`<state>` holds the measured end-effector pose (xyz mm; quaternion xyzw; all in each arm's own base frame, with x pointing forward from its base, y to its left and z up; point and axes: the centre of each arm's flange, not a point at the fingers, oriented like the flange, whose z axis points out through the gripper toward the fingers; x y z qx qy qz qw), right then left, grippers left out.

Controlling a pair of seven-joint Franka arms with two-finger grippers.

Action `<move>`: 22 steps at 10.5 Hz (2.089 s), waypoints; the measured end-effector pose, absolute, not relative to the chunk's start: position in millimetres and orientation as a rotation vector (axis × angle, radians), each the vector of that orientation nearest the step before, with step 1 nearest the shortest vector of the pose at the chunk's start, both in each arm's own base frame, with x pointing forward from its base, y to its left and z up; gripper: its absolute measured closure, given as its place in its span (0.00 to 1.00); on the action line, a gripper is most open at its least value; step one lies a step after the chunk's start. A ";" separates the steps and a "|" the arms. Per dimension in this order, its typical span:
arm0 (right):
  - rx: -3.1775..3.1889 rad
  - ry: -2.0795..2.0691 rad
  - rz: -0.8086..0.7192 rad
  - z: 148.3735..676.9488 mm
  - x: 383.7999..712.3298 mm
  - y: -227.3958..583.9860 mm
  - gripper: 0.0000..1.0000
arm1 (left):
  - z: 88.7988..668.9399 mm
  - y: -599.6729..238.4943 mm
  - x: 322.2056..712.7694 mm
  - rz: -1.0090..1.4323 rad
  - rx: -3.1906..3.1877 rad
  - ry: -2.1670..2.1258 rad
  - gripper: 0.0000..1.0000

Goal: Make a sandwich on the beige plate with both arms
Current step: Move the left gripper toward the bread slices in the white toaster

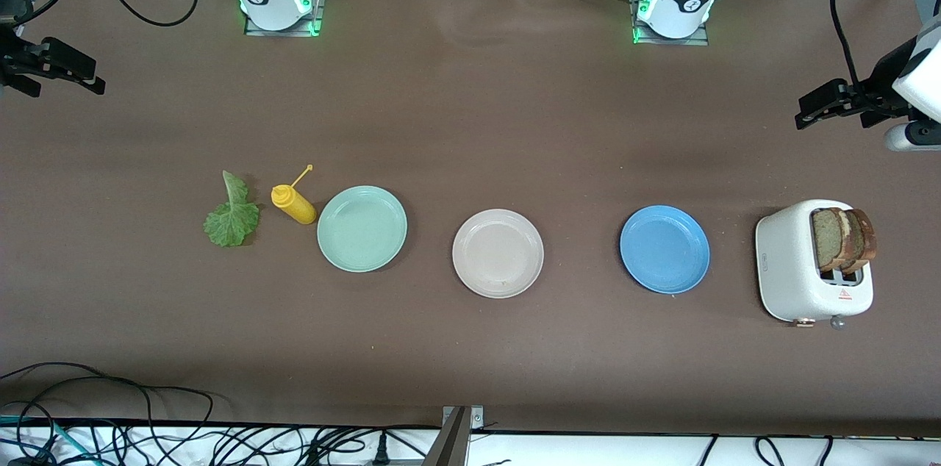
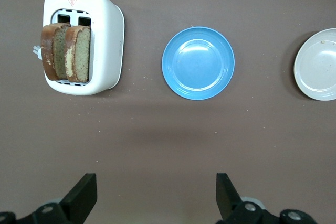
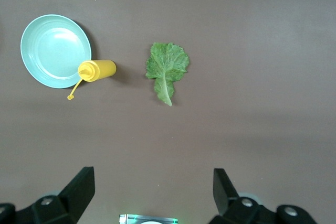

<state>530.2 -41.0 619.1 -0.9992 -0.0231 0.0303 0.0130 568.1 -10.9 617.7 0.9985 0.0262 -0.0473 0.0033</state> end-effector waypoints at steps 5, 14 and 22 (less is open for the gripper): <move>-3.114 -0.082 0.092 619.7 530.7 -34.8 0.00 | 617.4 -10.9 568.3 -0.149 3.130 0.082 0.00; -3.115 -0.083 0.085 620.1 531.2 -34.3 0.00 | 613.4 -8.2 574.0 -0.127 3.132 0.089 0.00; -3.115 -0.086 0.083 620.9 531.3 -33.2 0.00 | 517.3 72.7 639.8 -0.043 3.127 0.076 0.00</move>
